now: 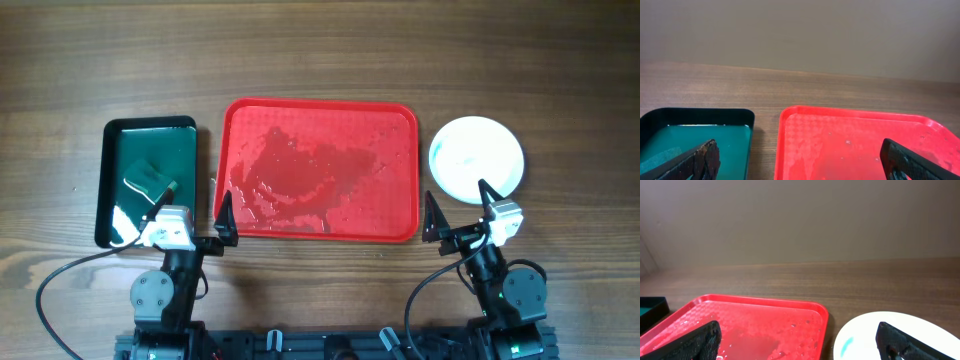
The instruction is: Clean dirty plates on tray and stack at the side
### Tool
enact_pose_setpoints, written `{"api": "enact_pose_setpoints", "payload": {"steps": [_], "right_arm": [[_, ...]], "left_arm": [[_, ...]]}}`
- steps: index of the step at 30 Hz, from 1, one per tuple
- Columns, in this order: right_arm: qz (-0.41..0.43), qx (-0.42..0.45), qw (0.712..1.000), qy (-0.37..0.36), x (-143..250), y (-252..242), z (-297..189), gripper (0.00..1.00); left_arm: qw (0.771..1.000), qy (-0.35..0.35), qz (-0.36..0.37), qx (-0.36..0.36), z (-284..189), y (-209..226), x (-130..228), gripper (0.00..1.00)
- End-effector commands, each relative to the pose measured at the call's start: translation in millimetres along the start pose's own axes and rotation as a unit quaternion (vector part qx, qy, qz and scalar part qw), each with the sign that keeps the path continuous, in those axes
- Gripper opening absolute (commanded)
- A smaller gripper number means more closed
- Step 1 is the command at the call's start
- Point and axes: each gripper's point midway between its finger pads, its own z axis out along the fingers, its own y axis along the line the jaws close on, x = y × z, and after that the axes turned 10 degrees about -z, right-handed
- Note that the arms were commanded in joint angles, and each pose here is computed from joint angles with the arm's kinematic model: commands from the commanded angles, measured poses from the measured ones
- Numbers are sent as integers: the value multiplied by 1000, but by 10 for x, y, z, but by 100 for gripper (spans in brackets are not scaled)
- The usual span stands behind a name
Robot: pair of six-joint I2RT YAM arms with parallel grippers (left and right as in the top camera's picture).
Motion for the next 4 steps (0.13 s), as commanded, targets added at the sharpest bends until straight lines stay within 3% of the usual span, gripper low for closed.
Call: {"api": "enact_pose_setpoints", "payload": {"steps": [1, 4], "right_arm": [[7, 3, 1000, -4, -16, -7, -4, 100], [6, 3, 1000, -4, -16, -7, -4, 100]], "left_arm": [[1000, 1, 8, 9, 2, -29, 28, 100], [1000, 1, 8, 9, 2, -29, 28, 100]]}}
